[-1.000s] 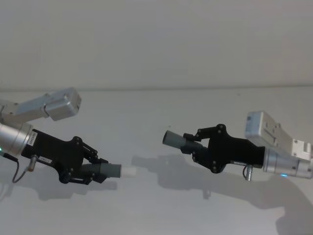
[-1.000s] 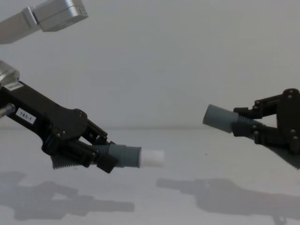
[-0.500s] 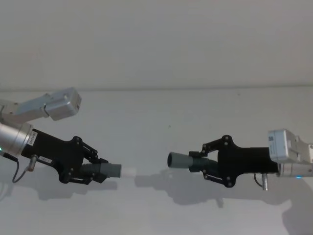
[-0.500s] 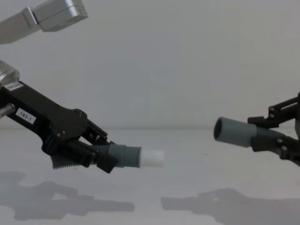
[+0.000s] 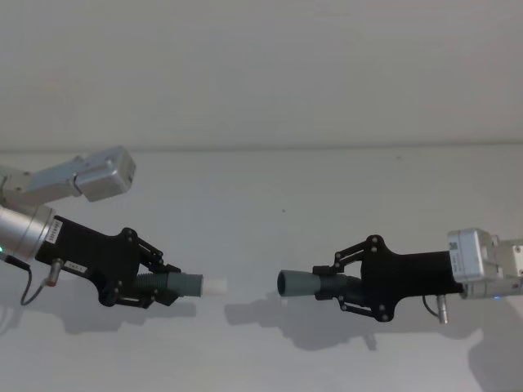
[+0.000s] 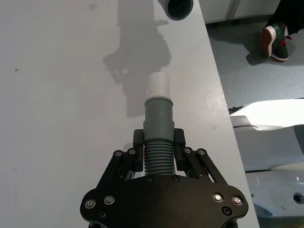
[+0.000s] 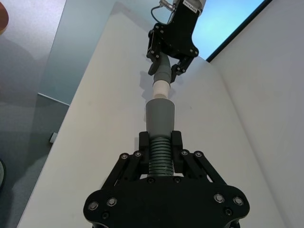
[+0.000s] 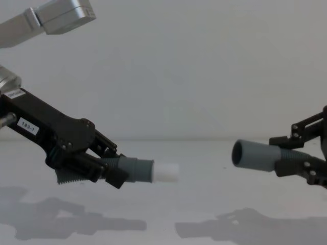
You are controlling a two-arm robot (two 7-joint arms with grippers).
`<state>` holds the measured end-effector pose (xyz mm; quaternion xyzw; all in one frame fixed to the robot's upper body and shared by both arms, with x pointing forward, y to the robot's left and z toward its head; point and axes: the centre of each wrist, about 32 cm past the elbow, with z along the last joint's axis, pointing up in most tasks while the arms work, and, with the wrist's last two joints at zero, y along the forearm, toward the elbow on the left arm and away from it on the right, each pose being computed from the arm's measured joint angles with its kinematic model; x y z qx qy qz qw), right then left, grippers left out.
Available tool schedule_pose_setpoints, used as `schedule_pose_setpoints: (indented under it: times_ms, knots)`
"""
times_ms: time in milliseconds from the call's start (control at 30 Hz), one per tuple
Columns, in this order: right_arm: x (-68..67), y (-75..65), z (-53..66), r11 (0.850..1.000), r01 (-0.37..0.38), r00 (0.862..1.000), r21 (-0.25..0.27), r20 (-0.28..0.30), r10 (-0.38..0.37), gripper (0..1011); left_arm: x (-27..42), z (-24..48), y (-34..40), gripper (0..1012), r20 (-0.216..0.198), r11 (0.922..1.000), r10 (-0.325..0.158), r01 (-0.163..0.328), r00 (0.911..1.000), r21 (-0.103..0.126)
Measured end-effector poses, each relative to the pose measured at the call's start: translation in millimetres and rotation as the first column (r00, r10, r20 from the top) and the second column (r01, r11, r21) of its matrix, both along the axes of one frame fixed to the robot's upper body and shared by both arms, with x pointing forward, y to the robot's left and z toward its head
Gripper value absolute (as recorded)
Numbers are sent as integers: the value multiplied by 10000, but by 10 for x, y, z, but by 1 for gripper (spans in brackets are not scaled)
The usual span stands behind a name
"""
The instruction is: Use both hands to pick up one end of the pipe from the table, align the ends, and insert them.
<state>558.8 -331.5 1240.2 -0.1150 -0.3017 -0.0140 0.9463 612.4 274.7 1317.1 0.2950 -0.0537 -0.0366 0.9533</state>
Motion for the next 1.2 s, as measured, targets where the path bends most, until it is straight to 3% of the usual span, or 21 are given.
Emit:
schedule_pose_setpoints:
  times_ms: [567, 1200]
  knots:
    - [72, 123, -64, 9986, 413, 9991, -323, -51, -415, 245, 0, 0, 0, 329, 1, 10000, -1, 1, 10000, 0]
    - [116, 280, -70, 9953, 151, 9994, -961, -280, -179, 244, 0, 0, 0, 329, 0, 10000, 0, 0, 10000, 0]
